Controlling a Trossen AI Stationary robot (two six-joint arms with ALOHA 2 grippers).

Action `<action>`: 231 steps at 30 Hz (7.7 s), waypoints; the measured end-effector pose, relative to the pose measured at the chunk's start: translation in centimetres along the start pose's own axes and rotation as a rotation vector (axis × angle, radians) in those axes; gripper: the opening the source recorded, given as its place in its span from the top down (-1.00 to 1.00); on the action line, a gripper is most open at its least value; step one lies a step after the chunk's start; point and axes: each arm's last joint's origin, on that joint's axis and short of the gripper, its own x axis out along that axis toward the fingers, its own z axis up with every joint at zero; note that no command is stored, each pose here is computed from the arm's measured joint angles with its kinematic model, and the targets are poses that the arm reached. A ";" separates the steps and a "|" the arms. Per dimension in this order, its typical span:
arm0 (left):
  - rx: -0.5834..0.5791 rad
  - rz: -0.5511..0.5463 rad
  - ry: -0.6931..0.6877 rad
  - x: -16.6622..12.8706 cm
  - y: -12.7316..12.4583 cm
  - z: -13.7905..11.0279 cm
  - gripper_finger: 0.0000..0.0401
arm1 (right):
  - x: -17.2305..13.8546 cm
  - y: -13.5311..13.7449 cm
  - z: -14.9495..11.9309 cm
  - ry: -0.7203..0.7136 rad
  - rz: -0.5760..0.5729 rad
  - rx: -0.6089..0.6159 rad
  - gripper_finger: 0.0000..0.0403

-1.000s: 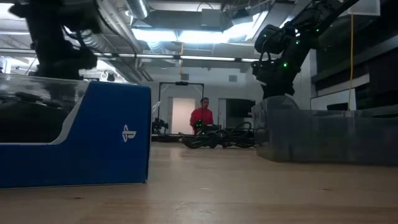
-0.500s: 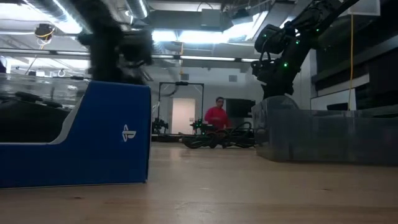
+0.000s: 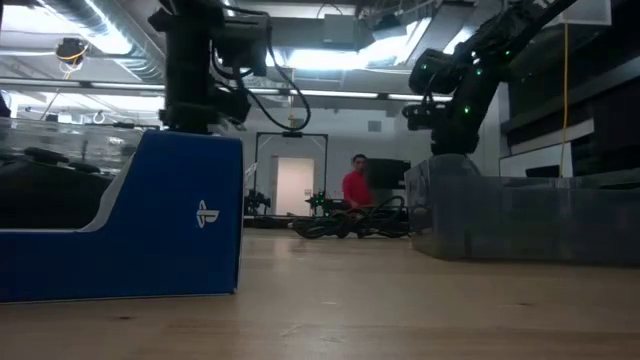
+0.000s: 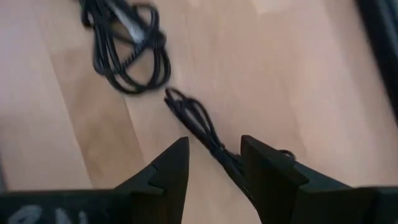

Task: Pick and place USB-C Cables
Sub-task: Put the bottom right black charger cable into the black bin, then put the top white charger cable into the black bin, then put the bottom black charger cable into the black bin

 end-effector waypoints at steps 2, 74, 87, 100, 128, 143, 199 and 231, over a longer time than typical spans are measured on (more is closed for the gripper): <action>0.025 0.005 -0.003 0.0 -0.2 -0.1 0.45 | 1.0 0.1 -0.1 0.040 0.005 -0.044 0.25; 0.368 -0.168 -0.057 3.3 0.7 2.4 0.45 | -8.4 14.8 -2.9 -0.110 0.182 0.237 -0.27; 0.534 -0.137 0.088 9.1 1.6 3.4 0.45 | -8.4 14.8 -2.9 -0.118 0.180 0.219 -0.27; 0.531 -0.113 -0.144 4.0 -2.0 5.1 0.85 | -8.7 13.9 -2.6 -0.232 -0.045 0.340 -0.27; 0.609 -0.598 -0.658 -1.5 -18.0 16.9 0.48 | -26.0 7.9 -1.6 -0.785 -0.451 0.450 -0.21; 0.624 -0.280 -0.396 -7.1 -12.0 13.0 0.31 | -23.8 4.5 0.1 -0.672 -0.670 0.549 -0.21; 0.107 -0.248 -0.510 -0.4 -2.0 -8.7 0.31 | 10.6 6.2 9.3 0.169 0.077 -0.146 -0.13; 0.082 -0.269 -0.575 -0.7 -2.2 -8.1 0.31 | -8.7 16.5 -1.4 0.030 0.151 0.316 0.75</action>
